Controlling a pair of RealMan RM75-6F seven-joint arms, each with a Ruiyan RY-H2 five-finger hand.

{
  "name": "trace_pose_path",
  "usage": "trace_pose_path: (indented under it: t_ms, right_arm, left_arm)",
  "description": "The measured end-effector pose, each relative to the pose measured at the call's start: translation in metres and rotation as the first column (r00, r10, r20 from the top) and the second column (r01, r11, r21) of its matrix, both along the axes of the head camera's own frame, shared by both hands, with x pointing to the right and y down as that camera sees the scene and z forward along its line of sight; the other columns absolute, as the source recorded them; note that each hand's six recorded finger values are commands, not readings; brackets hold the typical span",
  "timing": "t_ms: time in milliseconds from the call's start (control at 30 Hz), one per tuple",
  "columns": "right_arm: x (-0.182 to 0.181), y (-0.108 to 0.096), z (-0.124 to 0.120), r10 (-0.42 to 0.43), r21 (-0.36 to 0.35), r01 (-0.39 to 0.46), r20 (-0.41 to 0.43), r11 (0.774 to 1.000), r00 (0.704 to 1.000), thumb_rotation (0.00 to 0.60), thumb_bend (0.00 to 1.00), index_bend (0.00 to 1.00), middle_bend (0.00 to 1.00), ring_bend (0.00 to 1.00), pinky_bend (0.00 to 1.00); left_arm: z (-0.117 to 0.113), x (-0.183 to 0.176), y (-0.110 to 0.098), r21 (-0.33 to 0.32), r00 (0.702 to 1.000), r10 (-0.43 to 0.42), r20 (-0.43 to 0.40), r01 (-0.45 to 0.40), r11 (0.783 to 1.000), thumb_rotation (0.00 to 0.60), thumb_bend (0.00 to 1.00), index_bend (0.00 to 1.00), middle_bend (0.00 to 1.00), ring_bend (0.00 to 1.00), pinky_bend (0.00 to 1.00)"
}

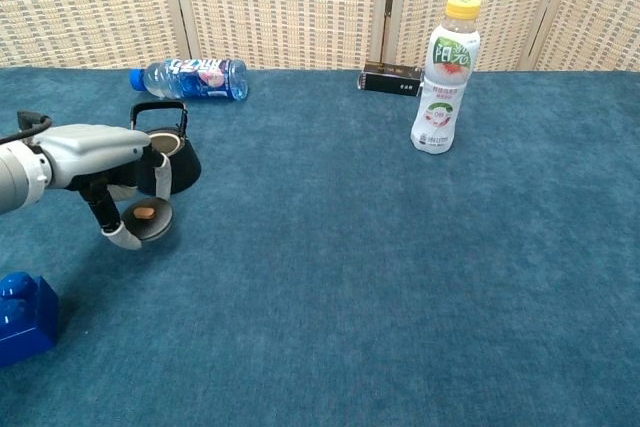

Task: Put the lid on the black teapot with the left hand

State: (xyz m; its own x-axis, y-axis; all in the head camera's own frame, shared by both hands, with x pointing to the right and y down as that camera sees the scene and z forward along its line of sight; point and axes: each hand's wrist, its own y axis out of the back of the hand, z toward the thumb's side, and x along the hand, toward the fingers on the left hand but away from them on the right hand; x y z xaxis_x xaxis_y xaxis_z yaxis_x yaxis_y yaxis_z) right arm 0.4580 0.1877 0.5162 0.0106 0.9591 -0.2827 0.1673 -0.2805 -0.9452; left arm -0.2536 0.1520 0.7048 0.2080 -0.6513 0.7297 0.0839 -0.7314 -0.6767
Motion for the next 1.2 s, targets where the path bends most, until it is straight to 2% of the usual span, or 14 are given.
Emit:
trace_pose_path:
  t_ms: [500,1200]
  right_arm:
    - [0.001,0.0,0.002,0.003,-0.007,-0.003,-0.006,1.0,1.0,0.6,0.15,0.67,0.5,0.38,0.5]
    - [0.006,-0.002,0.01,0.017,-0.037,-0.018,-0.012,0.999,1.0,0.6,0.15,0.67,0.5,0.38,0.5]
  left_arm:
    - [-0.012,-0.013,-0.047,0.054,0.998,-0.052,0.047,0.05,0.997,0.6,0.04,0.49,1.0,1.0,1.0]
    - [-0.011,-0.009,-0.079,0.076,0.99,-0.035,0.136,0.025,0.997,0.6,0.04,0.49,1.0,1.0,1.0]
